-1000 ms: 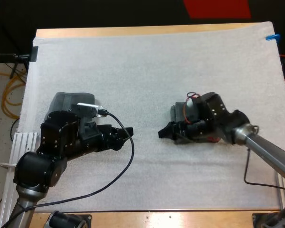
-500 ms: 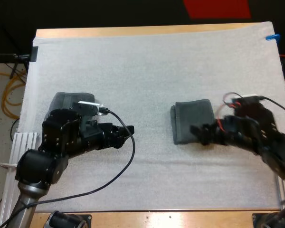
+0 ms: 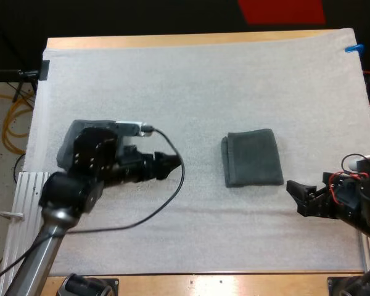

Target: Pick towel from pile fold and stack

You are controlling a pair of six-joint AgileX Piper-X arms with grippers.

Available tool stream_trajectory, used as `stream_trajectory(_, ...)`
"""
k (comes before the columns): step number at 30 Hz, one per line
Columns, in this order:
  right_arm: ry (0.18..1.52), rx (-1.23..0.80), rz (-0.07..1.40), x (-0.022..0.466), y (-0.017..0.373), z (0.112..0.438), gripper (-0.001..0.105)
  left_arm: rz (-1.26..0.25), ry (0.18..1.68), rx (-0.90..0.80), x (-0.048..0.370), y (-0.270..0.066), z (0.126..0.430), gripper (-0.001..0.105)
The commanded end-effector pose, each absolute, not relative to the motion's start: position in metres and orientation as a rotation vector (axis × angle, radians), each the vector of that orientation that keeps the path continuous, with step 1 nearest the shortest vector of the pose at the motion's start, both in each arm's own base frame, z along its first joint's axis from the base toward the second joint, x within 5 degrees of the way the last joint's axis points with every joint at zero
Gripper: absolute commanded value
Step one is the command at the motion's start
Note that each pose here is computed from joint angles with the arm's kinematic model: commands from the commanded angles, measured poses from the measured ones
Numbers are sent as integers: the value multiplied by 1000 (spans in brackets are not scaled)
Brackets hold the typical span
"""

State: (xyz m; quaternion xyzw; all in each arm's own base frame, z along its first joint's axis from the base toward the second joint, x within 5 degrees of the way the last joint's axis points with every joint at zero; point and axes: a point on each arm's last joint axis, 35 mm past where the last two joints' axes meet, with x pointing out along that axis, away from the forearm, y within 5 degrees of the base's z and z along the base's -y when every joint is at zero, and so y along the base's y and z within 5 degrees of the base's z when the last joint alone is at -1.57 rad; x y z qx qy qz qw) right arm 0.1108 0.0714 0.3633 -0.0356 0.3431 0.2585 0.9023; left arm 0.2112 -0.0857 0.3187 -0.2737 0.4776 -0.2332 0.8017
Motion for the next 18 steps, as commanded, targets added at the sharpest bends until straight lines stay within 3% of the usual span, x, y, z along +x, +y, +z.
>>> stream_trajectory(1,694,-93,531,111,71,366,78,-507,1009,-604,218,-88,317,73)
stream_trajectory(12,701,-100,533,112,72,365,78,-539,1125,-658,273,-152,249,73)
stream_trajectory(18,703,-100,533,112,72,365,78,-477,1232,-747,297,-178,203,73)
